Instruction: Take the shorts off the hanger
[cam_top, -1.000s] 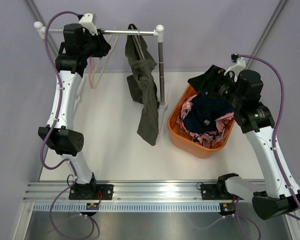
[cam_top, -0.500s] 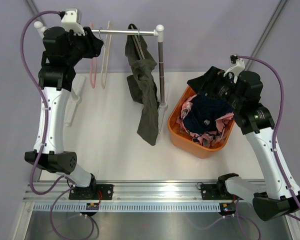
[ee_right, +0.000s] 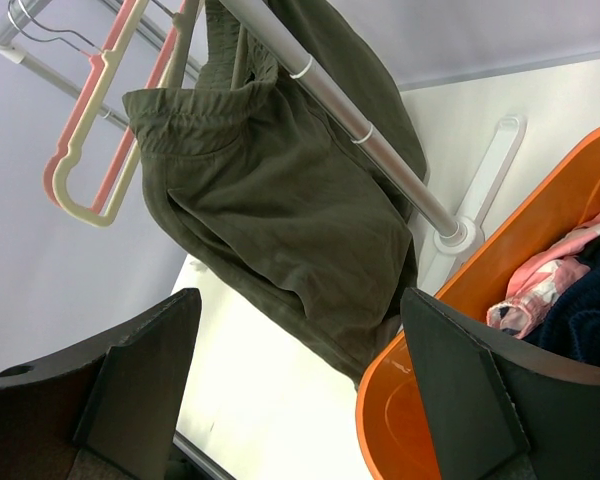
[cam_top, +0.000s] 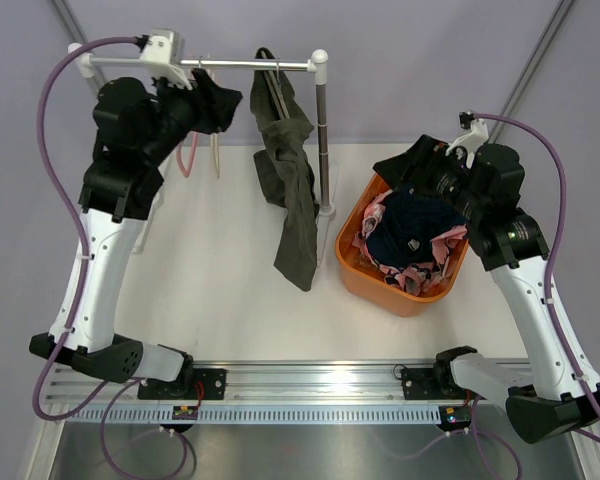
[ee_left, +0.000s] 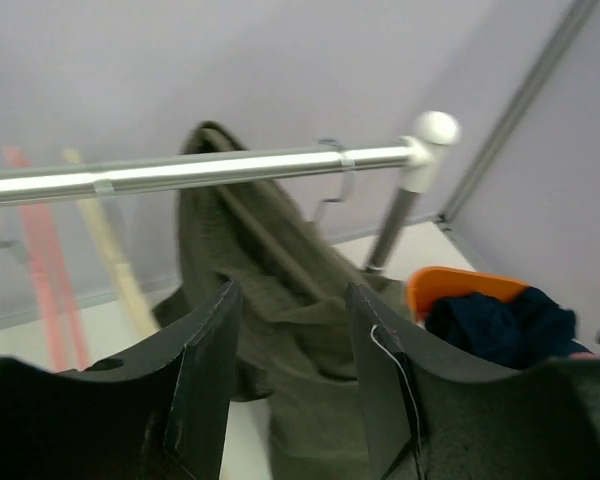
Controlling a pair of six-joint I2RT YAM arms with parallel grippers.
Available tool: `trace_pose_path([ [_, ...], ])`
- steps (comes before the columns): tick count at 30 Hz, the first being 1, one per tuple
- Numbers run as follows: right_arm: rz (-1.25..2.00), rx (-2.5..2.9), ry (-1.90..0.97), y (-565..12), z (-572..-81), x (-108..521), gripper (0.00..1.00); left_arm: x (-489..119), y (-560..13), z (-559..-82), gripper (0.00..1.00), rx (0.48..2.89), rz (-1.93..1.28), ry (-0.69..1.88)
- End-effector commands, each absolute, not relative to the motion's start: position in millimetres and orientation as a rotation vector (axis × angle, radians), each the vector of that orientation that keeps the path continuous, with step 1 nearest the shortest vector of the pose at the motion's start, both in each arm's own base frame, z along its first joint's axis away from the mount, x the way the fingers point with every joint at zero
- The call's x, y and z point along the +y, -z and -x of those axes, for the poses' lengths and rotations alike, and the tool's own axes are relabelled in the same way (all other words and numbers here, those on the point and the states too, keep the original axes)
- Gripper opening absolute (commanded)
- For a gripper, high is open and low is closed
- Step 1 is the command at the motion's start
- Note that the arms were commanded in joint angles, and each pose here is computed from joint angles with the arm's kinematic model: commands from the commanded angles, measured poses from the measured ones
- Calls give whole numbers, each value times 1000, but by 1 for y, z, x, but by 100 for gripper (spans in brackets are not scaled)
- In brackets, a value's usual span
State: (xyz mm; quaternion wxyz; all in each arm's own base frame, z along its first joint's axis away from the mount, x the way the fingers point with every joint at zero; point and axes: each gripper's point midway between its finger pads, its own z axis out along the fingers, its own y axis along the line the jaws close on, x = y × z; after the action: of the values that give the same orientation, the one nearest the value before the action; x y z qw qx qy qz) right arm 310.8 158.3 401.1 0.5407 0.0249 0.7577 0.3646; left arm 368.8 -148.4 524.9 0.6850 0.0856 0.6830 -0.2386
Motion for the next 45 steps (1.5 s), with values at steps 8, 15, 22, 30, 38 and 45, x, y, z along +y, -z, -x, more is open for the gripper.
trace_pose_path([
  [8, -21, 1758, -857, -415, -295, 157, 90, -225, -507, -395, 50, 1527, -105, 553],
  [15, -20, 1758, -818, -418, -282, 148, 90, -234, -491, -429, 51, 1575, 10, 431],
  [22, -19, 1759, -779, -417, -275, 141, 91, -223, -475, -454, 53, 1584, 101, 304],
  [30, -15, 1757, -781, -417, -270, 140, 91, -224, -477, -475, 57, 1575, 123, 245],
  [38, -21, 1756, -768, -414, -268, 138, 91, -227, -464, -487, 57, 1604, 119, 243],
  [45, -24, 1763, -764, -411, -267, 137, 92, -229, -451, -494, 57, 1633, 121, 256],
])
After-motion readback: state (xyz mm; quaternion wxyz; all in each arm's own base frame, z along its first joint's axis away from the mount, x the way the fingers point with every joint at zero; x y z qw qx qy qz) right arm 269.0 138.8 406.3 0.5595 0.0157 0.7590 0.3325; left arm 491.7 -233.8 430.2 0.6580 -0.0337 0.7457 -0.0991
